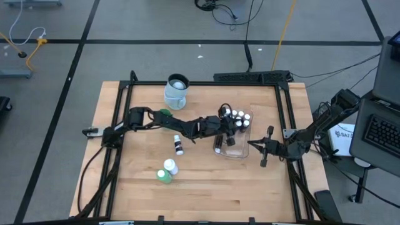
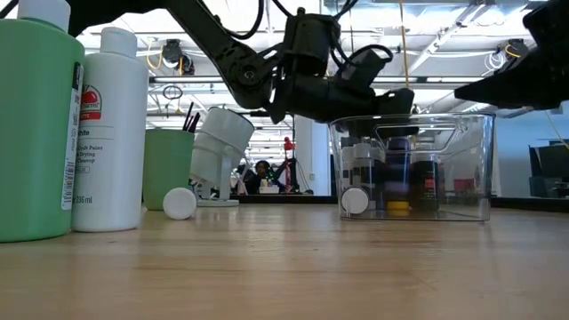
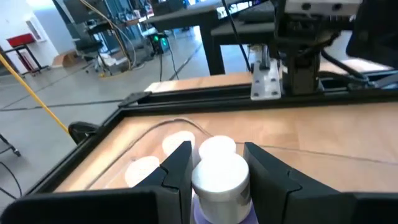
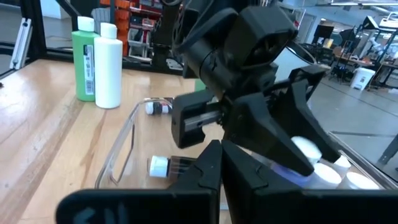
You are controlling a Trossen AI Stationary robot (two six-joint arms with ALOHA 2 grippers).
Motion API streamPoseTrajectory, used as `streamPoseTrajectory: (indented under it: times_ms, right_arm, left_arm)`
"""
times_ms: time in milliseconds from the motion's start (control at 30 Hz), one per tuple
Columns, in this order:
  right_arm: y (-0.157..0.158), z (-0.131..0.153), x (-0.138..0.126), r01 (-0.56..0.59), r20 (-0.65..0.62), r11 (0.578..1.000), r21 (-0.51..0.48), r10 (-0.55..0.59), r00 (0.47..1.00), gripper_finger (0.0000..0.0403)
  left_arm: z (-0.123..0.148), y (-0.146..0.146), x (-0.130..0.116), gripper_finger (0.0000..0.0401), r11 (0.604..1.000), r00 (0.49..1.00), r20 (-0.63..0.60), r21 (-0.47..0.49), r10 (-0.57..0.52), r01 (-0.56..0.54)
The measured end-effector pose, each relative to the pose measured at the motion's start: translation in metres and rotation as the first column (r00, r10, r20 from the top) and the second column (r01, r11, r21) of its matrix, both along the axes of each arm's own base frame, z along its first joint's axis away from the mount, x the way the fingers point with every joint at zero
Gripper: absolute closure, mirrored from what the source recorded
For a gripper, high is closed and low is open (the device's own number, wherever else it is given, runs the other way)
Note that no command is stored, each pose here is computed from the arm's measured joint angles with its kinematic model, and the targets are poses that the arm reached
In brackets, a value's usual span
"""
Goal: Pick & Place Paint Supplies
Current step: Adjust the purple paint bottle into the transparent bin
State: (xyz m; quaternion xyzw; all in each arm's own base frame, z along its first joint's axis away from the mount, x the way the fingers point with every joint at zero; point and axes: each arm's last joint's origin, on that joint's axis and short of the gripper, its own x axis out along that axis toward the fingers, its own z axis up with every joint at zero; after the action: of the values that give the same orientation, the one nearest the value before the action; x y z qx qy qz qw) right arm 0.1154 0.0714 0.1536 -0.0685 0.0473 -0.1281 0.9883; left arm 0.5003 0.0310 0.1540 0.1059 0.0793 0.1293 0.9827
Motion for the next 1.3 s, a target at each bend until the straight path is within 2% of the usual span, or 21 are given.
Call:
streamPoseTrajectory:
  times_ms: [267, 500, 600, 800, 967, 1300]
  right_arm:
    - [0.000, 0.001, 0.000, -0.001, 0.011, 1.000, 0.002, 0.001, 1.000, 0.0399]
    - [0.000, 0.001, 0.000, -0.001, 0.010, 1.000, 0.002, 0.001, 1.000, 0.0399]
    - [0.000, 0.001, 0.000, -0.001, 0.010, 1.000, 0.001, 0.001, 1.000, 0.0399]
    - [0.000, 0.002, 0.000, 0.003, 0.010, 1.000, -0.002, -0.003, 1.000, 0.0399]
    - [-0.002, 0.001, 0.002, 0.020, 0.010, 1.000, -0.003, -0.020, 1.000, 0.0399]
    - [-0.004, 0.001, 0.003, 0.031, 0.007, 0.999, -0.011, -0.031, 1.000, 0.0399]
  left_arm:
    - [-0.001, -0.009, 0.000, 0.0292, 1.000, 1.000, -0.004, -0.006, -0.012, 0.012]
    - [0.003, -0.022, 0.000, 0.0292, 0.997, 0.997, 0.024, 0.037, 0.068, -0.068]
    - [0.003, -0.027, -0.001, 0.0292, 0.989, 0.989, 0.035, 0.022, 0.143, -0.144]
    - [0.004, -0.035, -0.002, 0.0292, 0.976, 0.975, 0.056, -0.028, 0.215, -0.214]
    - [-0.001, -0.028, -0.001, 0.0292, 0.976, 0.976, 0.057, -0.071, 0.210, -0.205]
    - [-0.013, -0.022, 0.001, 0.0292, 0.982, 0.985, 0.029, -0.087, 0.171, -0.168]
